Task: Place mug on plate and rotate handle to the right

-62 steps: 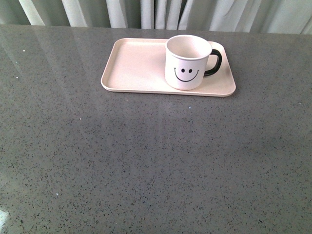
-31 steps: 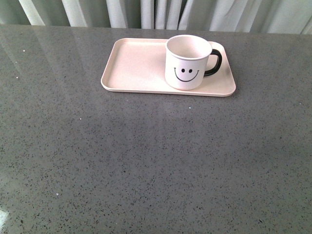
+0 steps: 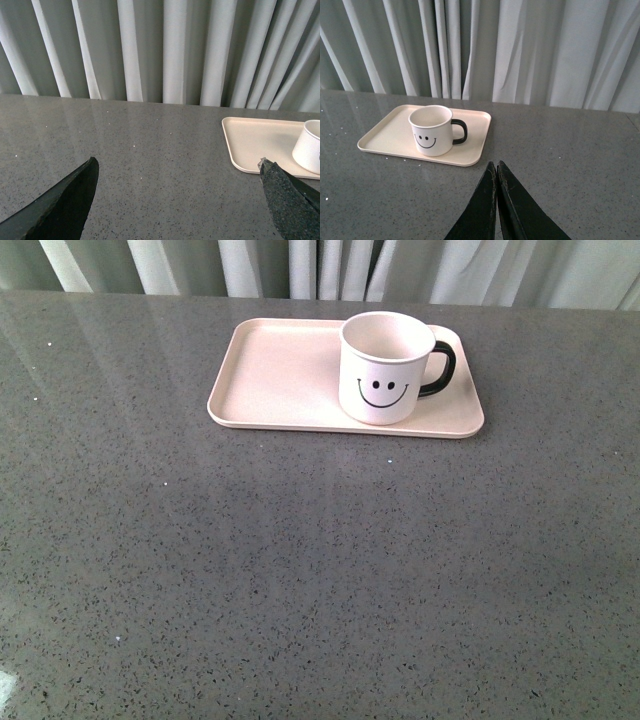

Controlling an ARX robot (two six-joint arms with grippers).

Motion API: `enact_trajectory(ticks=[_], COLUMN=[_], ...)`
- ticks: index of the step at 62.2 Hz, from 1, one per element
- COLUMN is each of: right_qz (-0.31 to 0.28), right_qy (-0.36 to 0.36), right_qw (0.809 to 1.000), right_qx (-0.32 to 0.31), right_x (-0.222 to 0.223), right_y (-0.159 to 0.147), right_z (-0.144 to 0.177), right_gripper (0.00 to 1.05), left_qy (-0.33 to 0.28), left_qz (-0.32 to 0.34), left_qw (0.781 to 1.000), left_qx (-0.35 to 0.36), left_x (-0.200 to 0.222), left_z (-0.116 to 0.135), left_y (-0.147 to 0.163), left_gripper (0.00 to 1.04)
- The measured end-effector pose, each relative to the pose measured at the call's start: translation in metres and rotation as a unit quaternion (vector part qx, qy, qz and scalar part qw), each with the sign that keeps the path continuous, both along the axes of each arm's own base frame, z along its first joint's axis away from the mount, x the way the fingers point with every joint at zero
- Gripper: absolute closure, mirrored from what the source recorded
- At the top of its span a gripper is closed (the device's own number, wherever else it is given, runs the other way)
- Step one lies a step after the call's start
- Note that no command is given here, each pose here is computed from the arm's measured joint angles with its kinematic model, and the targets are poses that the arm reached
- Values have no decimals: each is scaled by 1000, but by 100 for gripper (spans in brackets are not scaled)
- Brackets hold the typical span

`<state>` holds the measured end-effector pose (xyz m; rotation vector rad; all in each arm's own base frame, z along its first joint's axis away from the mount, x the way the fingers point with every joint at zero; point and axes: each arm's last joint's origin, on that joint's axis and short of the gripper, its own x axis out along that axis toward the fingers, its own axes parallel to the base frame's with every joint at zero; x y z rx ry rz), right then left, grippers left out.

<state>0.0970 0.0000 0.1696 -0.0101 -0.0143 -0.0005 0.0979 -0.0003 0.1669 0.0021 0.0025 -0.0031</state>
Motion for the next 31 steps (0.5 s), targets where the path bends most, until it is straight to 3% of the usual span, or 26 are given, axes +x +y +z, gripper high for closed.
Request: enact_trajectory(ticks=[3, 31], right_qz=[0, 0], right_qy=[0, 0], right_qw=[1000, 1000], right_qx=[0, 0], right_x=[0, 0], right_y=[0, 0], right_z=[0, 0], right_gripper=[101, 17], left_qy=[0, 0], left_qz=[0, 0], left_qw=[1000, 1000], left_qx=[0, 0], left_x=[0, 0], left_z=[0, 0], left_y=[0, 0], left_gripper=[9, 9])
